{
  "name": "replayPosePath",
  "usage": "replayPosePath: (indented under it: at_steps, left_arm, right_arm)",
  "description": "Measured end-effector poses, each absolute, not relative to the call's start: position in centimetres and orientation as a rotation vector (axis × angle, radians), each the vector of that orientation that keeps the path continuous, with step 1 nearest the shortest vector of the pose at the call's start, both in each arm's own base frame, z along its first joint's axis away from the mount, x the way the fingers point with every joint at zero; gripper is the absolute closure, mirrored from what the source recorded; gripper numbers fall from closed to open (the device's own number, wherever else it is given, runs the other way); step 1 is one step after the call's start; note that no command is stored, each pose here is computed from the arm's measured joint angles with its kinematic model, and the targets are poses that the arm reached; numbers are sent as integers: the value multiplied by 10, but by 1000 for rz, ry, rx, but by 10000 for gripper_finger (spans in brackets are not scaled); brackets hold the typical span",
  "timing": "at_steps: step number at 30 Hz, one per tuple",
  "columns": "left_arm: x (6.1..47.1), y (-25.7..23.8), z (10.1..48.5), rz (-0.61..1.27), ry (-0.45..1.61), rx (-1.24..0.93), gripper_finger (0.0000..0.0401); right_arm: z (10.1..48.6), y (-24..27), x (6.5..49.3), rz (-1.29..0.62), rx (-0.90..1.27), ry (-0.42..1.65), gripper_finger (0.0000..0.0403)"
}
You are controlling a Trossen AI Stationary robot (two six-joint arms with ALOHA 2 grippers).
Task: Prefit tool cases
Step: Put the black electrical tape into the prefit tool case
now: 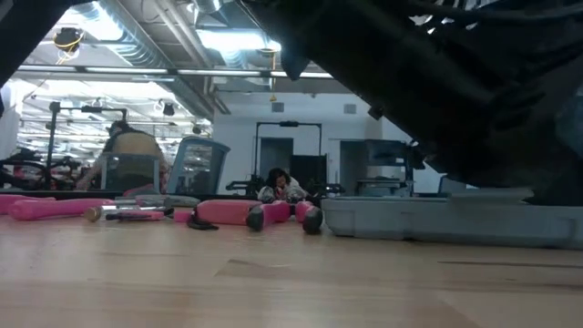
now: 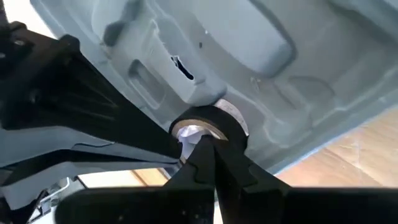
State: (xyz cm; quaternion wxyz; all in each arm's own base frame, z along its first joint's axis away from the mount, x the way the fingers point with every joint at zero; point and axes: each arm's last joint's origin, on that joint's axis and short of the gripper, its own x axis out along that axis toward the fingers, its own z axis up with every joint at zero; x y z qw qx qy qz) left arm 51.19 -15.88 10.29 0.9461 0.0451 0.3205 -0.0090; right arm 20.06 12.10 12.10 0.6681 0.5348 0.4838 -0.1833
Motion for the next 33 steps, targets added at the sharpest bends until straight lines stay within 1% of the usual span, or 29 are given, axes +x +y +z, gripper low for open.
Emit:
replayPosePath:
  at_steps: [3,6,12,18,23,27,31,33]
  left_arm:
    - [511,-159,103,-25,667,97,401]
    - [511,-156,114,-30,654,101,401]
    - [511,-151,124,-38,640,127,401]
    - [513,-143,128,-7,632,166,401]
    - [514,-137,128,3,633,172,401]
    - [515,-135,129,12,628,171,401]
    - [513,-139,135,-12,621,206,401]
    - [515,-142,143,-19,578,211,401]
  right_arm:
    - [122,121,201,-399,1206,1085,403]
    - [128,121,200,-381,1215,1067,403]
    - [137,117,197,-366,1207,1026,403]
    - [144,117,198,-337,1207,971,403]
    - [143,117,197,-357,1197,976,403]
    - [142,113,196,-407,1166,937,403]
    - [141,110,196,-446,1158,930,403]
    - [139,109,194,-474,1138,948,403]
